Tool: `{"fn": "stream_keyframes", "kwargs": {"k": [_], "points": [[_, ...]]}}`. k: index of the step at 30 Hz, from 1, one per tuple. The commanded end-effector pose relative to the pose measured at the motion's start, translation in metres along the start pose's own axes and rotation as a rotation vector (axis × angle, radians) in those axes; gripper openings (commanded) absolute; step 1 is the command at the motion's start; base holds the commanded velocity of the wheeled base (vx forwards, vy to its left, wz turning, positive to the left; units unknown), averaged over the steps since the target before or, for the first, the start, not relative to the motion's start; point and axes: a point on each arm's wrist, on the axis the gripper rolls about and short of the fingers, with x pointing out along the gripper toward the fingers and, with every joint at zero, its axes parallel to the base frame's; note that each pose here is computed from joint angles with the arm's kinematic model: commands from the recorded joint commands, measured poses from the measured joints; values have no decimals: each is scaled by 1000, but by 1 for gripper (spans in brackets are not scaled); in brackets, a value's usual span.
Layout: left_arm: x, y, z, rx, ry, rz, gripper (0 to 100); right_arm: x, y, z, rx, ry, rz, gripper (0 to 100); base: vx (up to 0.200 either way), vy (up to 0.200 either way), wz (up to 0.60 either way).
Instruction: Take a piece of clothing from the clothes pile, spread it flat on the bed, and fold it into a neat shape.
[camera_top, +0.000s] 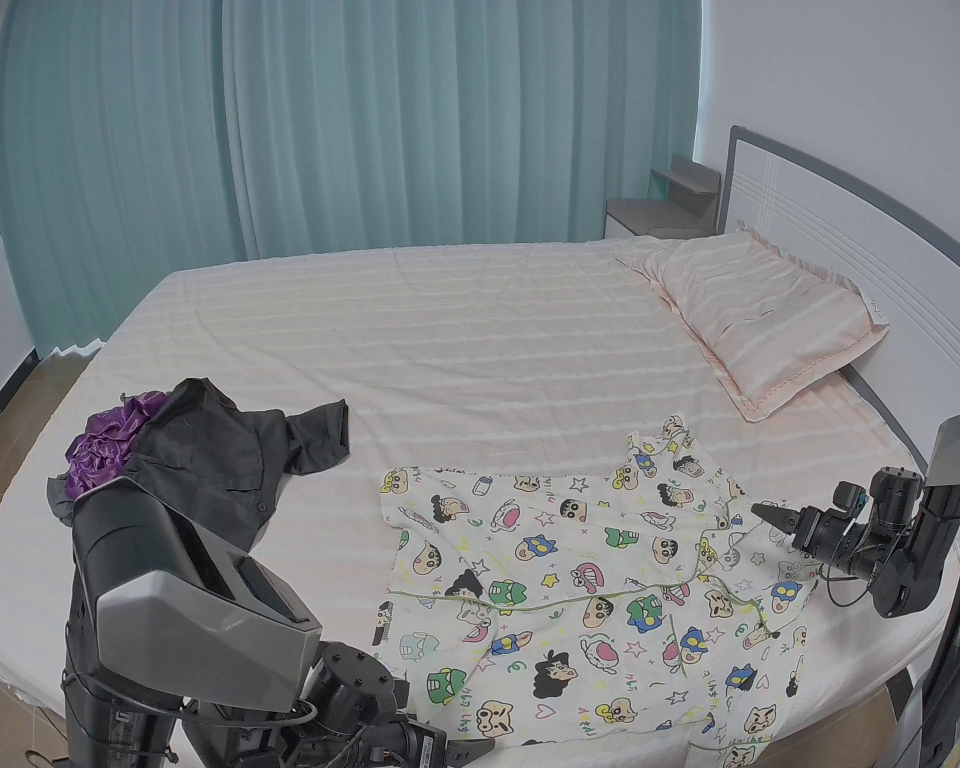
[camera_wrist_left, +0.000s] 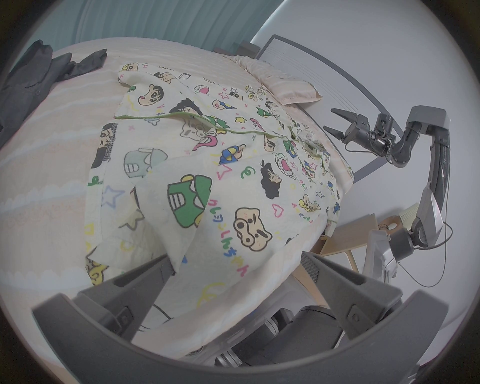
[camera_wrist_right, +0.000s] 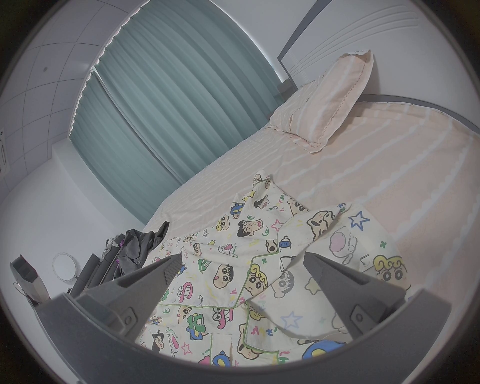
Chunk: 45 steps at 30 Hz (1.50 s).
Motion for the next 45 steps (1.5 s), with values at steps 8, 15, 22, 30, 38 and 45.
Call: {"fn": "stream_keyframes", "kwargs": {"k": [8,15,22,30,38,45], "points": [[0,-2,-3,6,10,-2,100,0,0,0,0,0,0,100,0,0,0],[-14,-6,-2,-41,-2,-13,100,0,-1,0,-1,-1,-1,100,0,0,0],[-24,-5,-15,-31,53,16,100,0,-1,0,0,-1,-1,100,0,0,0],[-46,-8,-15,-31,31,5,100,0,0,0,-2,0,0,100,0,0,0],[-59,-13,5,-169,-90,-42,100,0,0,0,-3,-2,1,100,0,0,0],[-22,6,15,-315,-155,105,100,1,1,0,-3,1,3,100,0,0,0]]}}
